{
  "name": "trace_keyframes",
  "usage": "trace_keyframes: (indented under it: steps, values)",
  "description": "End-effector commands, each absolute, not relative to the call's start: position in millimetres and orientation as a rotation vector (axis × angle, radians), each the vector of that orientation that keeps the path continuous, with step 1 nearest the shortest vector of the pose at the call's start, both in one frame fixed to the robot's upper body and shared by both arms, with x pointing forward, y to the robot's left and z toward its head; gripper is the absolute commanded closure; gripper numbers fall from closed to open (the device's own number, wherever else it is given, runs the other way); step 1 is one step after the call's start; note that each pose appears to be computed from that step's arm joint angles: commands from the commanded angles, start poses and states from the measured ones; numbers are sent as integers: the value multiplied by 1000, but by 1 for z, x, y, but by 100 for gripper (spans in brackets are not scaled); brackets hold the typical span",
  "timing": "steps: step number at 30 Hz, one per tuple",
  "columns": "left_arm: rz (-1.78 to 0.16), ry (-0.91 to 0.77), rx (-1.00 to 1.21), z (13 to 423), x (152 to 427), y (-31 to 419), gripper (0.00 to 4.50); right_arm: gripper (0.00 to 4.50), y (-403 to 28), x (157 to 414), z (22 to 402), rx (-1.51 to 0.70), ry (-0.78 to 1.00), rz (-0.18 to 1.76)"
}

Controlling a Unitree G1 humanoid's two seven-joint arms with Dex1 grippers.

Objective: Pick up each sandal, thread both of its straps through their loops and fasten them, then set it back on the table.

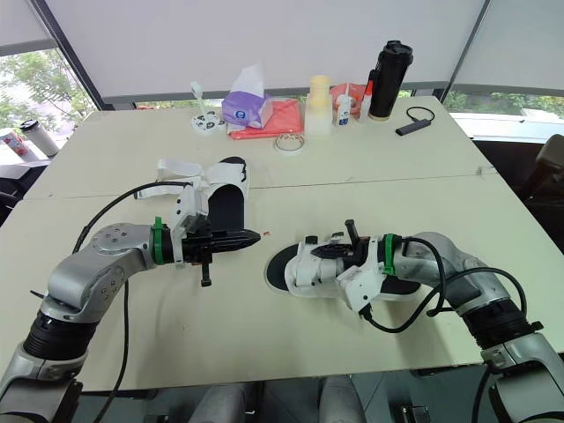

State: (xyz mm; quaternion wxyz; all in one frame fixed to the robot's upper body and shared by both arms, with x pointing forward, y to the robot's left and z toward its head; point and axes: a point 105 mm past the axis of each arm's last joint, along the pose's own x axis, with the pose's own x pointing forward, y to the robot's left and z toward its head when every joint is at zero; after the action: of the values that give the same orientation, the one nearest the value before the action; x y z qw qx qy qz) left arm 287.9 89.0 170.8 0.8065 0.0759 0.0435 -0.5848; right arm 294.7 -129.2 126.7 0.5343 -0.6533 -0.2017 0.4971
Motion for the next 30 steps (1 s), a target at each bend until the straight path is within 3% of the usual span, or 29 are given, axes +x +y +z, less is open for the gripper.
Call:
trace_keyframes:
  steps: [1,7,12,17,24,30]
  values:
    - [-1247,34,175,184,286,89,450,448,-131,303,150,-1524,-508,1032]
    - [-1239,26,171,184,287,87,450,448,-143,327,166,-1421,-370,787]
    - [-1223,3,163,184,287,82,450,448,-187,397,205,-1294,-171,281]
    - [-1221,-5,156,182,286,78,450,448,-220,434,218,-1308,-38,-1]
    - [-1215,-12,155,182,285,75,450,448,-244,452,204,-1313,107,-102]
    - [-1202,-14,148,179,284,74,450,448,-265,460,191,-1157,220,-206]
